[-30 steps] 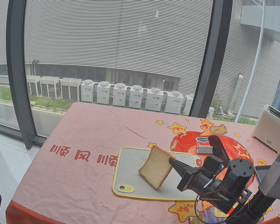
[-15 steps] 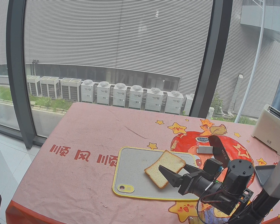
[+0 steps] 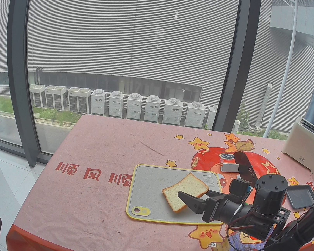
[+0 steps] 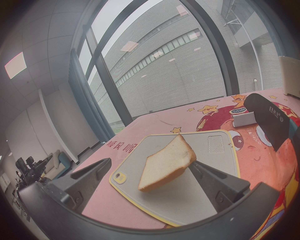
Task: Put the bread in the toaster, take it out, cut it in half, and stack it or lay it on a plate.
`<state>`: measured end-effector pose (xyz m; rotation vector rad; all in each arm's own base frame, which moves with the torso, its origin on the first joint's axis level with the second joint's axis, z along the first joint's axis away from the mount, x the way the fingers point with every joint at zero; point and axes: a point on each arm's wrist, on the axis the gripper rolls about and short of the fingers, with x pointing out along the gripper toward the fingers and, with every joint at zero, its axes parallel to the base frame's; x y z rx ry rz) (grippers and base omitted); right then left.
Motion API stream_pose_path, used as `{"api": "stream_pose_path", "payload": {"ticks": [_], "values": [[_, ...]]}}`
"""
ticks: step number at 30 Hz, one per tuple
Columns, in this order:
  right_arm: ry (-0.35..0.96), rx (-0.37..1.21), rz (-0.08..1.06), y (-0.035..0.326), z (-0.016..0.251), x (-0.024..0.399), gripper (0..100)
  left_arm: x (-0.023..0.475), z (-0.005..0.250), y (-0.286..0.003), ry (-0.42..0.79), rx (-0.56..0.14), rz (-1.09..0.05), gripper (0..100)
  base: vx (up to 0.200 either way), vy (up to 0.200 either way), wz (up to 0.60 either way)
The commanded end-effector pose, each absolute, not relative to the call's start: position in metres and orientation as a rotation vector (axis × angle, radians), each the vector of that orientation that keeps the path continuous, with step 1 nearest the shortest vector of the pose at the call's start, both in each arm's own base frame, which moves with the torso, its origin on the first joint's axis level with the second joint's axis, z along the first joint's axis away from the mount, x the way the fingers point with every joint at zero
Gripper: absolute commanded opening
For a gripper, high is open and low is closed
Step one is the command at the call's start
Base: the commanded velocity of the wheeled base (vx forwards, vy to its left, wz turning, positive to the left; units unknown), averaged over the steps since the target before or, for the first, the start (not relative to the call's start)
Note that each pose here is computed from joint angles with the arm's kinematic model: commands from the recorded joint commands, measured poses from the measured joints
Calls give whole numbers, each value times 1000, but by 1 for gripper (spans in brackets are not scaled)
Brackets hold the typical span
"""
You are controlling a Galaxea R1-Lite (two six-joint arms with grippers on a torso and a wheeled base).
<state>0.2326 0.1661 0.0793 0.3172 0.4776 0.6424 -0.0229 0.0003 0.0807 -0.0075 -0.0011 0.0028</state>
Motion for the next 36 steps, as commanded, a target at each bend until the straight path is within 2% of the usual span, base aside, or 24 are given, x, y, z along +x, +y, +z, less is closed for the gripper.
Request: {"api": "stream_pose_path", "payload": {"ticks": [1,9,17,21,36], "values": [[468,343,627,168,87,235,100,-23,76,0,2,-8,3,100,0,0,0],[541,347,536,171,87,241,100,-23,76,0,2,-8,3,100,0,0,0],[552,342,537,172,86,239,100,-23,75,0,3,-8,3,100,0,0,0],[612,323,518,171,82,237,100,-23,75,0,3,-8,3,100,0,0,0],[644,331,498,169,90,237,100,-23,75,0,3,-8,3,100,0,0,0]]}}
